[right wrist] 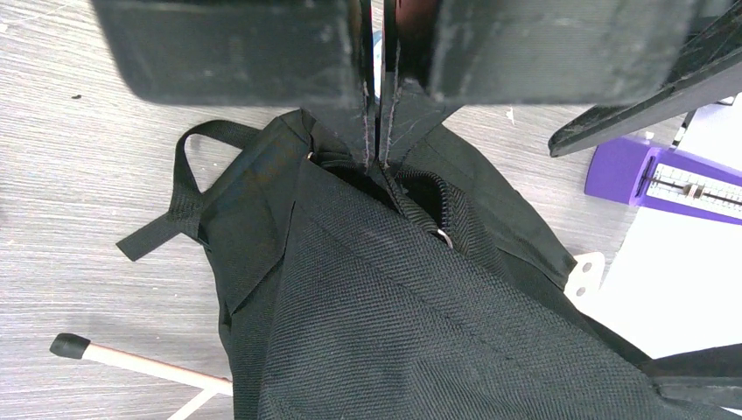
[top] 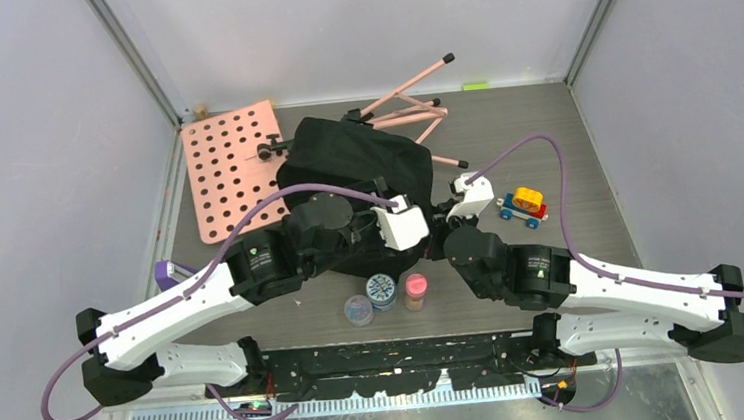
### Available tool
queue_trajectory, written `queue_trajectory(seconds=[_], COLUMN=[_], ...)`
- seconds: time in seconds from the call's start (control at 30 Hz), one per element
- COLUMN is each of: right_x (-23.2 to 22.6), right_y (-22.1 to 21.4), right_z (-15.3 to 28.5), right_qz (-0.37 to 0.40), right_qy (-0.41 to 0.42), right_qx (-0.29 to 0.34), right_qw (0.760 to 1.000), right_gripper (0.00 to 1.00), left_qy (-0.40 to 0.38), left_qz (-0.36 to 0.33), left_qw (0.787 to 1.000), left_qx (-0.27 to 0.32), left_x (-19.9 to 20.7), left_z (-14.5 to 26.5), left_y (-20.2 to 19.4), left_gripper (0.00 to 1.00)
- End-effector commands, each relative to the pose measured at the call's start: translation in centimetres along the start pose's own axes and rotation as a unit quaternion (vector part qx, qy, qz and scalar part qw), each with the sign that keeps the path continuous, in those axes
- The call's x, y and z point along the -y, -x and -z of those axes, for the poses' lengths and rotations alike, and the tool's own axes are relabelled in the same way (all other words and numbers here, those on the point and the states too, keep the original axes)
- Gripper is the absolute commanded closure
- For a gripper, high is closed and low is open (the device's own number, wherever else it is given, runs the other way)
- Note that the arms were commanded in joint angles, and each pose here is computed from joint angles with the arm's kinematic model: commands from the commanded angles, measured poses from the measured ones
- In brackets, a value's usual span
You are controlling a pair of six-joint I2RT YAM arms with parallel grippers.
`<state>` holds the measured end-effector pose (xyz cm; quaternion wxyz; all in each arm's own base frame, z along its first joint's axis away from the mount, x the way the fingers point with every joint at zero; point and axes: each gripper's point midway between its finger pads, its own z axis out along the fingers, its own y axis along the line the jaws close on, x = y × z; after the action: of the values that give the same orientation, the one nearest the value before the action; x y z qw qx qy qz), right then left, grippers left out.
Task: Pack the student bag
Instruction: Zip the student bag at the center of the board.
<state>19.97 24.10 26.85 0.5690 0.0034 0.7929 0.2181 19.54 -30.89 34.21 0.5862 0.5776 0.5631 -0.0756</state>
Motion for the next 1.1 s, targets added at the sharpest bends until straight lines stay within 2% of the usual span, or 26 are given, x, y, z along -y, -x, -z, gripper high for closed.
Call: queue_trajectory(seconds=[0.0, 0.27, 0.4, 0.5, 0.63, 0.73, 0.87, 0.93, 1.07], right_x=[-0.1, 0.2, 0.4, 0.5, 0.6, 0.5, 0.6, 0.8, 1.0], right_y=[1.4, 1.4, 1.2, 1.1, 1.1, 1.2, 1.1, 0.9, 0.3], right_z=[0.3, 0.5, 0.5, 0.5, 0.5, 0.5, 0.4, 0.4, 0.2], right_qz=[-0.017, -0.012, -0.015, -0.014, -0.01, -0.01, -0.006, -0.003, 0.0], right_qy=[0.005, 0.005, 0.004, 0.003, -0.001, 0.0, -0.002, -0.005, -0.01], right_qx=[0.021, 0.021, 0.02, 0.019, 0.021, 0.021, 0.02, 0.019, 0.015], right_qw=[1.0, 1.0, 1.0, 1.0, 1.0, 1.0, 1.0, 1.0, 1.0], right_gripper=[1.0, 1.0, 1.0, 1.0, 1.0, 1.0, 1.0, 1.0, 1.0], left_qy=[0.056, 0.04, 0.051, 0.061, 0.065, 0.076, 0.085, 0.098, 0.122], left_qz=[-0.015, -0.028, -0.043, -0.043, -0.032, -0.025, -0.033, -0.037, -0.037], left_qw=[0.996, 0.993, 0.995, 0.996, 0.997, 0.997, 0.996, 0.994, 0.992], left_qx=[0.063, 0.107, 0.07, 0.043, 0.033, 0.02, 0.002, -0.005, -0.011], left_x=[-3.1, -3.0, -3.3, -3.4, -3.7, -4.5, -4.9, -5.3, -6.1], left_z=[1.2, 2.3, 1.5, 0.6, 0.0, -0.6, -1.4, -1.8, -2.3], left_y=[4.0, 6.2, 4.9, 3.7, 2.7, 1.8, 1.1, 0.9, 0.8], left_gripper=[0.27, 0.24, 0.24, 0.27, 0.31, 0.4, 0.61, 0.67, 0.91])
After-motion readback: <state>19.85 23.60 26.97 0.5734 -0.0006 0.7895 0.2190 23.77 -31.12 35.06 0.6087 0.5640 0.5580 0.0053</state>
